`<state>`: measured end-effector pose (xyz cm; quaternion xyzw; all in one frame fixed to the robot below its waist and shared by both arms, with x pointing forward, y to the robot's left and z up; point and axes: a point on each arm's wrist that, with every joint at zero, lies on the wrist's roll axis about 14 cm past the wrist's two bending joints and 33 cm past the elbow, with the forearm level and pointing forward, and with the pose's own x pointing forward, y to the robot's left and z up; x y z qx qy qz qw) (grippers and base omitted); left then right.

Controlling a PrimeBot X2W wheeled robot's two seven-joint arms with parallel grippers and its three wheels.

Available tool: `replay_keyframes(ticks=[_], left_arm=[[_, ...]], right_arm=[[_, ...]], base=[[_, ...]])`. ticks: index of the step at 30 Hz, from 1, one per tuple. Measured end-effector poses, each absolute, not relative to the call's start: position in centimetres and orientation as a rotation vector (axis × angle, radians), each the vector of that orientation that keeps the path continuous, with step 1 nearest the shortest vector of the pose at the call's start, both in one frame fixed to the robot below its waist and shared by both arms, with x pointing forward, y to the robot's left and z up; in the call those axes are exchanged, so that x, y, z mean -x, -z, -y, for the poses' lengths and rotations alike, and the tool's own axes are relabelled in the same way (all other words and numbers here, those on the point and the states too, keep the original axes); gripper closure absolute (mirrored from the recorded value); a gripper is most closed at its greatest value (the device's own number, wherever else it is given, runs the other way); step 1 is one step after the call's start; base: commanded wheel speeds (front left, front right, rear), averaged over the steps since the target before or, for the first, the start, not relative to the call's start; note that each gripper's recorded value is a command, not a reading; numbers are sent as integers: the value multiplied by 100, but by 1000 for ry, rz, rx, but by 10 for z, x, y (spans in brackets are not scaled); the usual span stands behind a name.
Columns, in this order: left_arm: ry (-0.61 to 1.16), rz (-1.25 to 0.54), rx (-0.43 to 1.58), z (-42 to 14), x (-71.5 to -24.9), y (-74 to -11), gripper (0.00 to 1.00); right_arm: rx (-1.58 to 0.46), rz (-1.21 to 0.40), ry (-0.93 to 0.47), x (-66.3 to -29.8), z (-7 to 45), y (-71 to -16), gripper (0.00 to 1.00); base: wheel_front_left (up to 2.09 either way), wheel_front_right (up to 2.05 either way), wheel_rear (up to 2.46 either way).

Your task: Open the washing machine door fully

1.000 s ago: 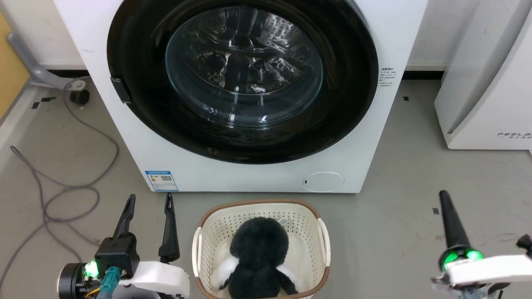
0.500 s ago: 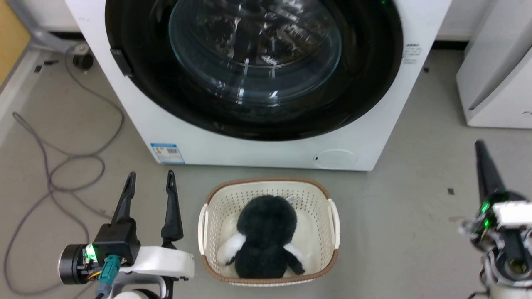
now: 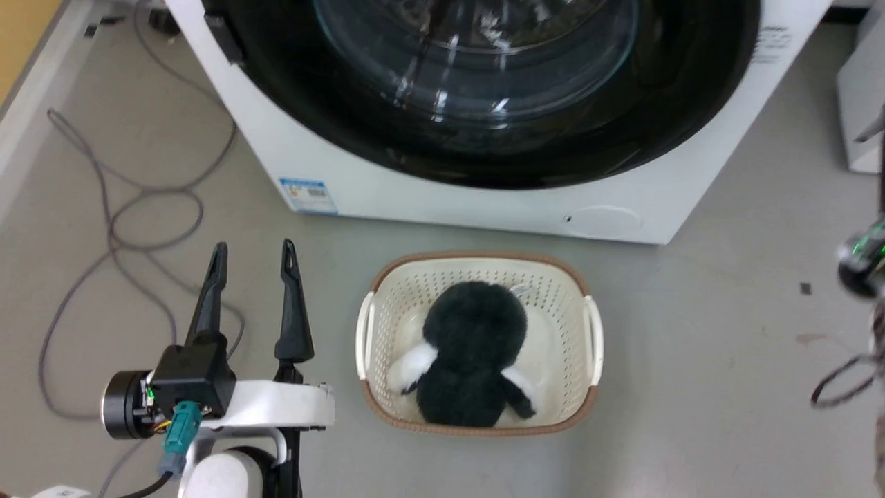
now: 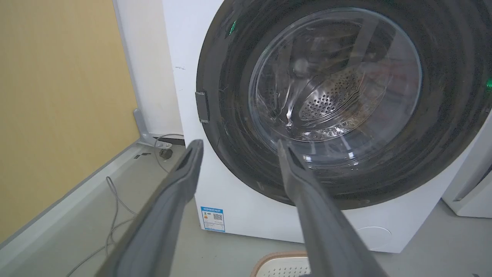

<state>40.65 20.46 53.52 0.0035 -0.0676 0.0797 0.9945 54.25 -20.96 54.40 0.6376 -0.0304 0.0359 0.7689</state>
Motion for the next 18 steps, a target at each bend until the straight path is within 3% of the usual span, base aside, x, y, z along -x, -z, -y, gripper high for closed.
replay_keyframes(ticks=[18], left_arm=[[-234,120,-11,-221,-422,-520,0]], right_arm=[[-1477,-44,-172,-647,157,-544,100]], base=[[0,0,0]])
